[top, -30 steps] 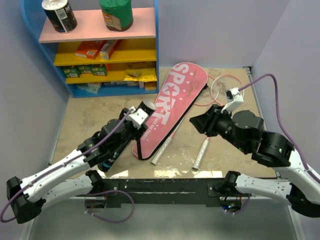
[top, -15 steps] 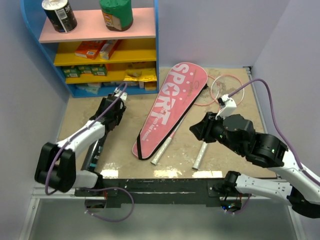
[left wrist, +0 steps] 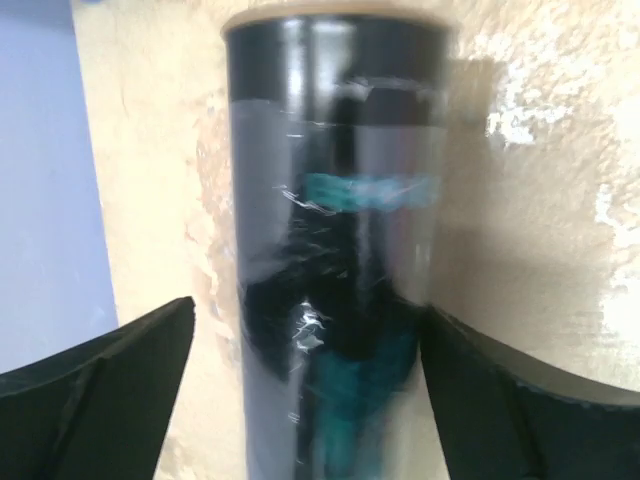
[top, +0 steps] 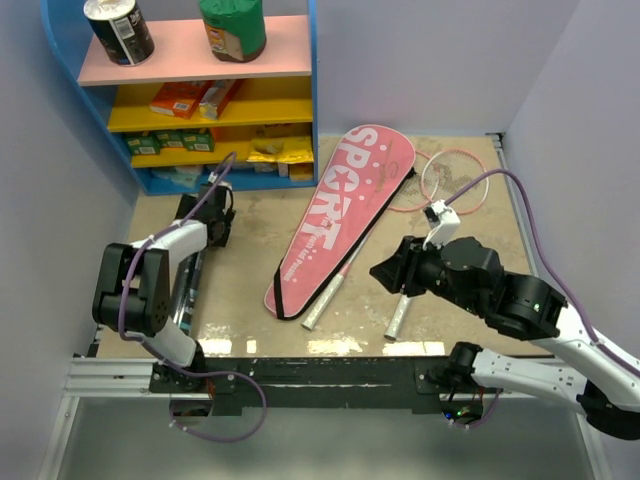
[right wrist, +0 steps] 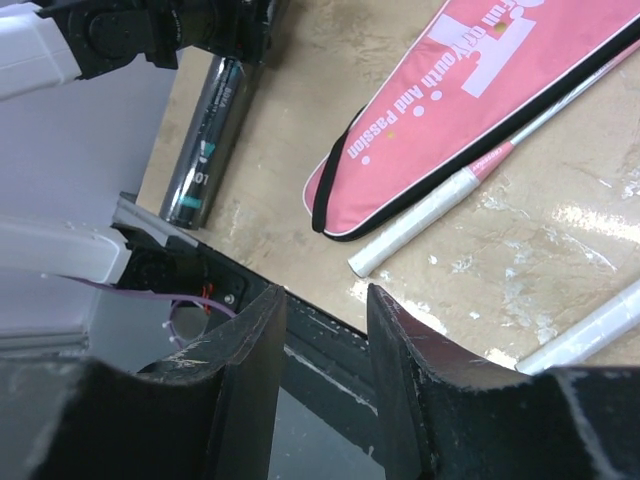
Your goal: Pack up the badminton gear
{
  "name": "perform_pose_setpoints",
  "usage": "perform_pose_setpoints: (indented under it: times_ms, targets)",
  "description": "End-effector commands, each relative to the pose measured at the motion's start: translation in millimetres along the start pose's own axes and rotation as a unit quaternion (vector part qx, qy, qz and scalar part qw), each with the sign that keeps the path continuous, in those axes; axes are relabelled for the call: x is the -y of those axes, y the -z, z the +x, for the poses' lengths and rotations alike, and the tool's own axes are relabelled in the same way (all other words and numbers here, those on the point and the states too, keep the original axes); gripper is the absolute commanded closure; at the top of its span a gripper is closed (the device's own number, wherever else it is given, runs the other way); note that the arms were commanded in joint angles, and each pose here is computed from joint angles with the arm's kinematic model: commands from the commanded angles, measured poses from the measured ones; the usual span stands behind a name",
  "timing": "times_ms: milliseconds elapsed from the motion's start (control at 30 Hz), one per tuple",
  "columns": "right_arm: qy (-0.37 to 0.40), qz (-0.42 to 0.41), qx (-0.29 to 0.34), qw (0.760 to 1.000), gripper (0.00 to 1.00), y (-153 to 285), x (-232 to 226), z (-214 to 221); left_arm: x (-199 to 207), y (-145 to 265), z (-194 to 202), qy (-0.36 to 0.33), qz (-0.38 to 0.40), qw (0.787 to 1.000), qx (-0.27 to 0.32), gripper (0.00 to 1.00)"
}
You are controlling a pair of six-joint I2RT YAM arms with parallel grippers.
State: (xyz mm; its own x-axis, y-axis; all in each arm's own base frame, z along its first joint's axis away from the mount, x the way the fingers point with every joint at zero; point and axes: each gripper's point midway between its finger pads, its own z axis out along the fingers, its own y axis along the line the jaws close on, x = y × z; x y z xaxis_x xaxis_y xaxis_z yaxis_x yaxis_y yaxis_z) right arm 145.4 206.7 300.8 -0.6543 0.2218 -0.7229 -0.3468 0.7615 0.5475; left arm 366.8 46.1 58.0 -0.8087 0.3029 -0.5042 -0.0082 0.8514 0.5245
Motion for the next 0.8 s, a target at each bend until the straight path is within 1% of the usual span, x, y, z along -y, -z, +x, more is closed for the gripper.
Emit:
perform_pose_setpoints:
  times_ms: [0,67,167,200,233,333,367,433,467,500,533,567,600,633,700,733,767]
  targets:
    - [-0.014,-0.026,0.013,0.999,0.57,7,-7,-5,-29,8,-38,0.035,-0.053,0.997,0.052,0.00]
    - [-0.015,-0.027,0.011,0.999,0.57,7,-6,-2,-38,17,-51,0.040,-0.060,0.995,0.073,0.00]
    - [-0.013,-0.024,0.001,1.000,0.55,3,-4,5,-55,41,-81,0.063,-0.059,0.988,0.127,0.00]
    - [-0.014,-0.026,-0.003,1.000,0.55,1,-5,6,-62,56,-91,0.072,-0.056,0.984,0.151,0.00]
    - [-0.014,-0.026,-0.006,1.000,0.55,-1,-5,9,-62,67,-102,0.076,-0.042,0.981,0.172,0.00]
    - [-0.013,-0.014,-0.006,1.000,0.54,-8,-1,11,-47,104,-124,0.058,-0.004,0.972,0.227,0.00]
    - [-0.010,-0.007,-0.008,1.000,0.53,-11,1,13,-30,119,-132,0.043,0.011,0.968,0.247,0.00]
    - [-0.009,0.001,-0.007,1.000,0.52,-15,3,13,-16,138,-136,0.028,0.026,0.966,0.257,0.00]
    - [-0.007,0.008,-0.010,1.000,0.51,-20,5,15,1,150,-139,0.033,0.053,0.962,0.267,0.00]
    - [-0.006,0.012,-0.013,1.000,0.51,-22,6,16,7,162,-138,0.037,0.075,0.958,0.275,0.00]
    - [-0.004,0.020,-0.010,1.000,0.49,-24,8,15,23,175,-140,0.038,0.111,0.950,0.289,0.00]
    - [-0.002,0.029,-0.008,1.000,0.48,-25,11,14,29,191,-142,0.059,0.139,0.941,0.304,0.00]
    - [0.000,0.040,-0.007,0.999,0.47,-28,14,15,40,201,-140,0.062,0.159,0.936,0.309,0.00]
    - [0.000,0.056,0.003,0.998,0.44,-30,20,11,61,222,-140,0.056,0.192,0.926,0.320,0.00]
    - [0.001,0.076,0.004,0.997,0.42,-33,27,13,92,244,-135,0.055,0.235,0.915,0.322,0.00]
    - [0.000,0.084,0.007,0.996,0.41,-34,30,12,116,266,-133,0.038,0.259,0.907,0.331,0.00]
    - [0.001,0.096,0.010,0.995,0.40,-36,35,11,140,266,-126,0.017,0.272,0.909,0.316,0.00]
